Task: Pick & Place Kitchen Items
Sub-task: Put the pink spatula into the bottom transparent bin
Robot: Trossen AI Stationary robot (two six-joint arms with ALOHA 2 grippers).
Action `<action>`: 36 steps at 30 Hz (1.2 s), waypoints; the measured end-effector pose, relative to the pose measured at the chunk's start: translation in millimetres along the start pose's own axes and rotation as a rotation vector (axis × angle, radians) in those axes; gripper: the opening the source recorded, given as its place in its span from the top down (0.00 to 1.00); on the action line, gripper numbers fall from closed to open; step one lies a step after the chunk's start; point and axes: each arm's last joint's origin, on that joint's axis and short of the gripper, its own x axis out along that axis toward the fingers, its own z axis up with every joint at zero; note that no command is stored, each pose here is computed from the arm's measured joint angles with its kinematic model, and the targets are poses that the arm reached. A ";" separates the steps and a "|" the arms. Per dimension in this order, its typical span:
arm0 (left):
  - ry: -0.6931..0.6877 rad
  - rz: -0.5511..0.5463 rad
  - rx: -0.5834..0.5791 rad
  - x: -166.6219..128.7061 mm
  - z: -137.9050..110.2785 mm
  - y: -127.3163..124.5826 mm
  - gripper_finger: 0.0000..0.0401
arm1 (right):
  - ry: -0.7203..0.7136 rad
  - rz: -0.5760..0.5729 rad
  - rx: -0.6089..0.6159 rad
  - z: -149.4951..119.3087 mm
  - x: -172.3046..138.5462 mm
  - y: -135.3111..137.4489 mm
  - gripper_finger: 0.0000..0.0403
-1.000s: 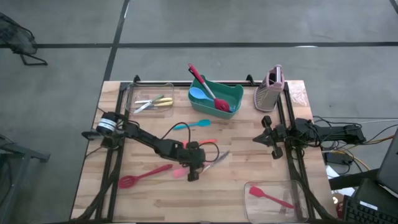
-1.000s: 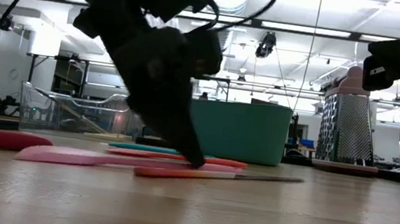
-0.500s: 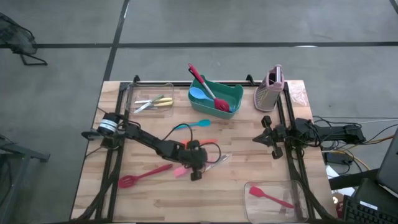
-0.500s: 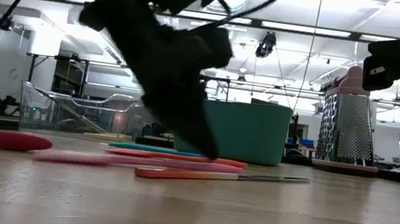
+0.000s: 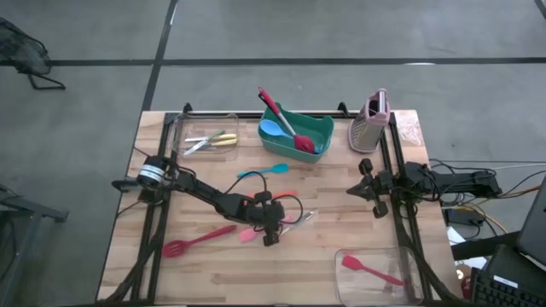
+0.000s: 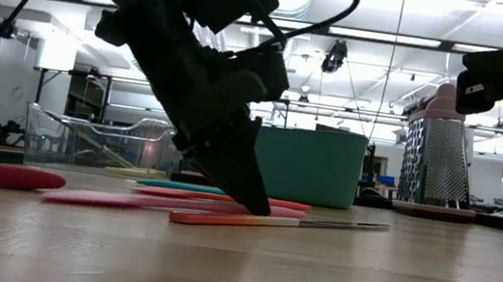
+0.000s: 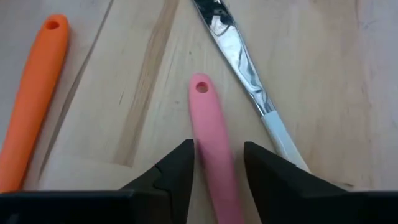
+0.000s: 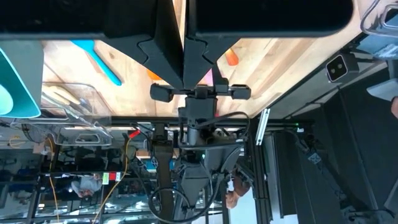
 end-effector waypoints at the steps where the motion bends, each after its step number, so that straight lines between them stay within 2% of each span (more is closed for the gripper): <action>1: 0.009 0.000 0.001 3.0 -2.0 0.4 0.63 | 0.000 0.001 0.000 0.0 0.0 0.0 0.98; 5: 0.035 0.000 0.018 9.9 -7.6 1.1 0.66 | 0.000 0.001 0.000 0.0 0.0 0.0 0.98; 11: 0.091 -0.037 0.043 18.8 -15.6 2.9 0.90 | 0.000 0.001 0.000 0.0 0.0 0.0 0.98; 15: 0.097 -0.051 0.059 19.0 -16.2 2.8 0.91 | 0.000 0.001 0.000 0.0 0.0 0.0 0.98; 19: 0.075 -0.083 0.085 11.5 -9.4 0.1 1.00 | 0.000 0.000 0.000 0.1 0.0 0.0 0.98; 26: 0.057 -0.162 0.072 9.9 -4.9 -3.0 0.99 | 0.000 0.000 0.000 0.0 0.0 0.0 0.98; 32: 0.029 -0.134 0.036 7.0 -1.9 -3.4 0.89 | 0.000 0.000 0.000 0.0 0.0 0.0 0.98; 36: -0.003 -0.107 0.050 -1.5 3.5 -3.6 0.83 | 0.000 0.000 0.000 0.1 0.0 0.0 0.98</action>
